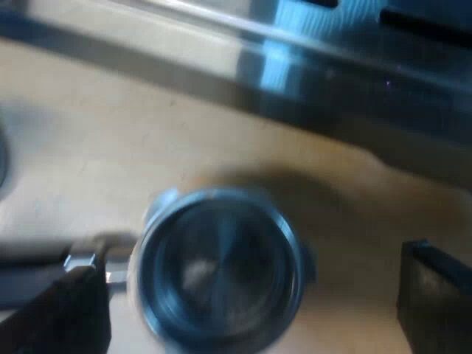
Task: Put the handle in the coffee machine
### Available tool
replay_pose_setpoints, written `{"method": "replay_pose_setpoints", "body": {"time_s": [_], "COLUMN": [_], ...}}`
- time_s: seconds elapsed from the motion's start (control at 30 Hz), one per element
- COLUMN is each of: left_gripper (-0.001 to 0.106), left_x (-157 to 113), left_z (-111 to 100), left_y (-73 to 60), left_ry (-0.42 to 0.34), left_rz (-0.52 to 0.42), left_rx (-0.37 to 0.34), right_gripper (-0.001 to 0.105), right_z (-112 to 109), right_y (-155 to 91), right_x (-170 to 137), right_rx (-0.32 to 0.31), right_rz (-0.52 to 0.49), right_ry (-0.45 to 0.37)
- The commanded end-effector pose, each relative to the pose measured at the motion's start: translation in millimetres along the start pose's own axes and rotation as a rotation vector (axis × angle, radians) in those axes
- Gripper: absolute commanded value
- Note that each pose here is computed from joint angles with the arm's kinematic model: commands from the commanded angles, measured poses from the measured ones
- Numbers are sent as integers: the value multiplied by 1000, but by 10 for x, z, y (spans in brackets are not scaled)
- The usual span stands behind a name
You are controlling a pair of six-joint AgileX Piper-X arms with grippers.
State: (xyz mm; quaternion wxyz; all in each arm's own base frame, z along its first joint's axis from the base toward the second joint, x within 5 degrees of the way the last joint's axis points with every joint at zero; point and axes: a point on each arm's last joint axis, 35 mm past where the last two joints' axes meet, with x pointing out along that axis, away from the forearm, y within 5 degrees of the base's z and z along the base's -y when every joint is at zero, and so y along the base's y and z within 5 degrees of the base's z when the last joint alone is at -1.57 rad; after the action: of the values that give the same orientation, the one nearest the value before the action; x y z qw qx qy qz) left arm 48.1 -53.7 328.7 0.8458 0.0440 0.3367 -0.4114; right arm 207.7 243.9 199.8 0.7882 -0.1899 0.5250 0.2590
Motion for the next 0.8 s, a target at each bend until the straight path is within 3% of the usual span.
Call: {"method": "replay_pose_setpoints", "body": {"time_s": [0.03,0.37,0.8], "left_gripper": [74,74,74], "left_x": [9,9,9], "left_z": [23,23,23], "left_y": [-2,-2,-3], "left_ry": [-15,-15,-15], "left_rz": [1,1,-1], "left_rx": [-4,5,4], "right_gripper": [79,79,79], "right_z": [20,-20,4], "right_y": [-28,-19,-4], "right_x": [28,325,411], "right_rx": [2,-1,-8], "right_rz": [35,85,95], "right_ry": [4,87,70]}}
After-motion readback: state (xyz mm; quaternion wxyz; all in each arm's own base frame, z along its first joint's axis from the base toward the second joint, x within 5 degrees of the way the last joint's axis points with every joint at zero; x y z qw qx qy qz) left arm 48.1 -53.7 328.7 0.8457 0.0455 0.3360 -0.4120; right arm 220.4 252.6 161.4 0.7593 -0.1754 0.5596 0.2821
